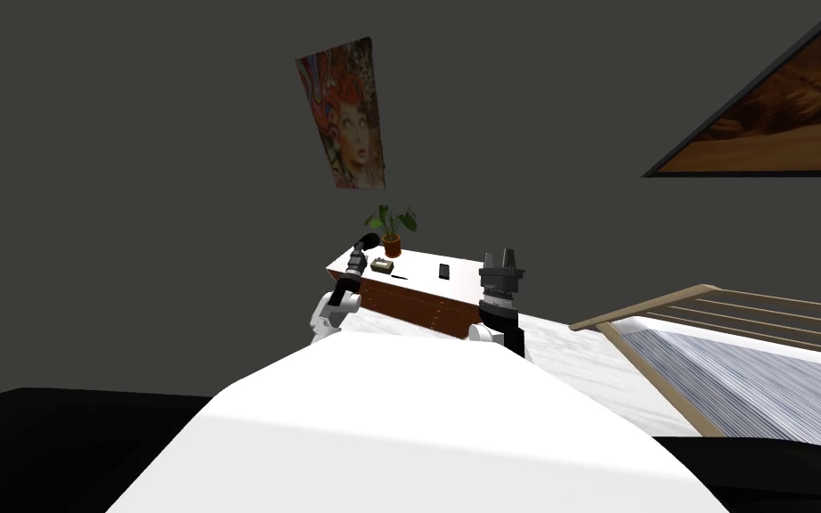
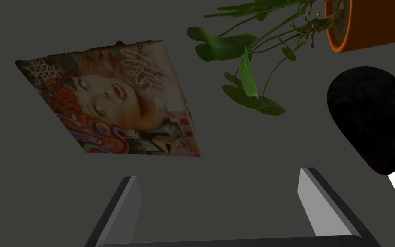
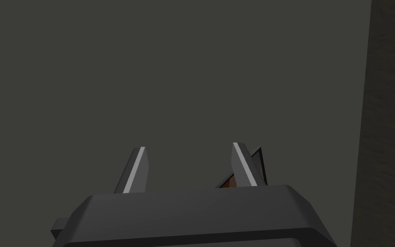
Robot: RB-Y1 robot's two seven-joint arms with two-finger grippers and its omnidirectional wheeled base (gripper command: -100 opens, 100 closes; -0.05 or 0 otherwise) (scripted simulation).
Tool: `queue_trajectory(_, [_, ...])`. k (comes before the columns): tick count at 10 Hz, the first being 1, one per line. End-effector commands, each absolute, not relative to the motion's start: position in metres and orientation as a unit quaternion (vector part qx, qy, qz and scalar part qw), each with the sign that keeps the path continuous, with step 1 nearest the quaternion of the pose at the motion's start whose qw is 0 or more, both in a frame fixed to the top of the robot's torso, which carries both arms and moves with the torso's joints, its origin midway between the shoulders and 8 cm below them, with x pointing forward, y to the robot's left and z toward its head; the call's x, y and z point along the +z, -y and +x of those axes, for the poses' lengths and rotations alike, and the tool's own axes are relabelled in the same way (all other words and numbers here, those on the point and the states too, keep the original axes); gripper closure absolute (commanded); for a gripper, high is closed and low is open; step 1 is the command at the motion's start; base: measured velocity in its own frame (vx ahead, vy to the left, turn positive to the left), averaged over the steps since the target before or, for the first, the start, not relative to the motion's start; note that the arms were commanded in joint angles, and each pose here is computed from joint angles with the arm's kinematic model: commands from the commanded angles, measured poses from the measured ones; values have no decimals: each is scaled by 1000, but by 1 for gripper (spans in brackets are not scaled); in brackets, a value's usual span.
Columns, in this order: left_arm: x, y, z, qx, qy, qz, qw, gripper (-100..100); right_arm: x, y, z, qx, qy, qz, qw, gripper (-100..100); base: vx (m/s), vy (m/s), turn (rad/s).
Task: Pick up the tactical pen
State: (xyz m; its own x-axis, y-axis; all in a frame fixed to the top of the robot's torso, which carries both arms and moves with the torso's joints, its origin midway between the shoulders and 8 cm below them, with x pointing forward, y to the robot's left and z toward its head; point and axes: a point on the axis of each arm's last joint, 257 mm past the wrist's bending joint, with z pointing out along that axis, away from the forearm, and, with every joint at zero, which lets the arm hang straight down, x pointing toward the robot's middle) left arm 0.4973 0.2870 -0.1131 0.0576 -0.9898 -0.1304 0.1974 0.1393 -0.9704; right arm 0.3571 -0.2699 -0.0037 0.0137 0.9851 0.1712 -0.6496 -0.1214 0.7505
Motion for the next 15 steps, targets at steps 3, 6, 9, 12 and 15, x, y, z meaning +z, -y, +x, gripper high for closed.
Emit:
queue_trajectory(3, [-137,-295,521,-470,-493,-454,575,-100,-4,270,357,661,-238,352,619,0,-2,-27,-18])
queue_trajectory(6, [-156,-300,531,-447,-509,-476,560,-100,-4,270,357,661,-238,352,619,0,1,-17,-13])
queue_trajectory(9, [-177,-306,540,-423,-526,-500,543,-100,-4,270,357,661,-238,352,619,0,4,-23,-22])
queue_trajectory(12, [-195,-311,547,-400,-540,-520,527,-100,-4,270,357,661,-238,352,619,0,6,-15,-20])
queue_trajectory(15, [-211,-315,553,-379,-552,-539,511,-100,-4,270,357,661,-238,352,619,0,13,-22,-18])
